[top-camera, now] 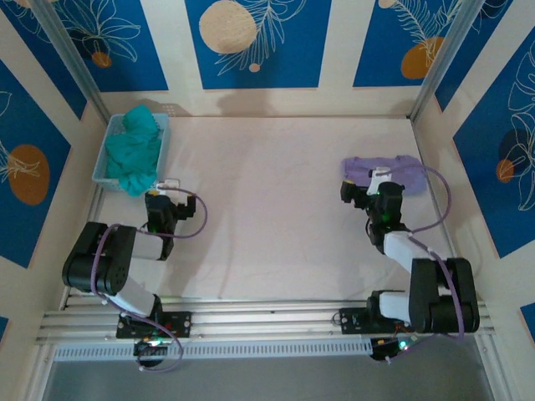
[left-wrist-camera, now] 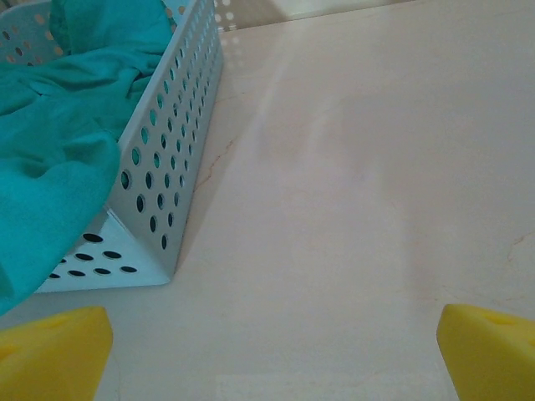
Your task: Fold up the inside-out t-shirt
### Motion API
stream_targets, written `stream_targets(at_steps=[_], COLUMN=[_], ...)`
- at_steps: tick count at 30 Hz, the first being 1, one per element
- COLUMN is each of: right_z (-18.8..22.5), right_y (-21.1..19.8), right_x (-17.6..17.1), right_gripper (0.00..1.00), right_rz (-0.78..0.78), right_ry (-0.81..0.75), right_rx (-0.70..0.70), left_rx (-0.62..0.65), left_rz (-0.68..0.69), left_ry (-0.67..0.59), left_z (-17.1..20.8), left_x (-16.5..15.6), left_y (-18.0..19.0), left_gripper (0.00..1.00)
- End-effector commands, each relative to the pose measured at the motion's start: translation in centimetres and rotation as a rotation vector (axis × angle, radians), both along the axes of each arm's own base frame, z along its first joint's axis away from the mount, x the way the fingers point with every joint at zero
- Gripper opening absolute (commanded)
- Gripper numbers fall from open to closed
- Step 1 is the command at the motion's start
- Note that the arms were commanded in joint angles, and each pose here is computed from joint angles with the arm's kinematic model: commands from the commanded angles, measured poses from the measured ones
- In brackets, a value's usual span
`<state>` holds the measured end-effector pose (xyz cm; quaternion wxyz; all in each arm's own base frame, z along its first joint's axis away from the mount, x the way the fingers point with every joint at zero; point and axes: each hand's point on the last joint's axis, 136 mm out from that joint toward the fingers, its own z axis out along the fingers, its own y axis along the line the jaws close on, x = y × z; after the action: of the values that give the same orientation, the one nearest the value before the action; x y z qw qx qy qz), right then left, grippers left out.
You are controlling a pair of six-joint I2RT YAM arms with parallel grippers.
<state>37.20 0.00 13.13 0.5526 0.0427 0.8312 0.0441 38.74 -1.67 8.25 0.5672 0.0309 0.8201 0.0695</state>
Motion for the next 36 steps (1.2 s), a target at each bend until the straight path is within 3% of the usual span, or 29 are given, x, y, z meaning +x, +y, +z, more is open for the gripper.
stream_targets(at_steps=[1,3,6,13,36], right_z=[-1.6,-2.2,-0.6,-3.3,-3.9], right_y=[0.0,-0.1,0.3,1.6,2.5], right_x=[-1.4,-1.7,-0.7,2.7,2.5], right_gripper=[0.99,0.99,0.99,0.99,0.99], right_rz=[0.004,-0.008,0.021,0.083,0.114], right_ry=[0.077,0.076,-0.073,-0.018,-0.018], right_rx=[0.035,0.032,0.031,0.035,-0.001], left_rx=[-0.022,-0.022,-0.022,-0.024,-0.027], left_rz=[-0.006,-0.008,-0.008,-0.007,-0.006], left_ry=[-0.039,-0.038,-0.037,-0.037,-0.040], left_z=[1.2,1.2,1.1,1.1,1.2], left_x=[0.6,0.6,0.6,0.6,0.6], left_y=[0.1,0.0,0.0,0.1,0.2], left_gripper=[0.99,0.99,0.99,0.99,1.00])
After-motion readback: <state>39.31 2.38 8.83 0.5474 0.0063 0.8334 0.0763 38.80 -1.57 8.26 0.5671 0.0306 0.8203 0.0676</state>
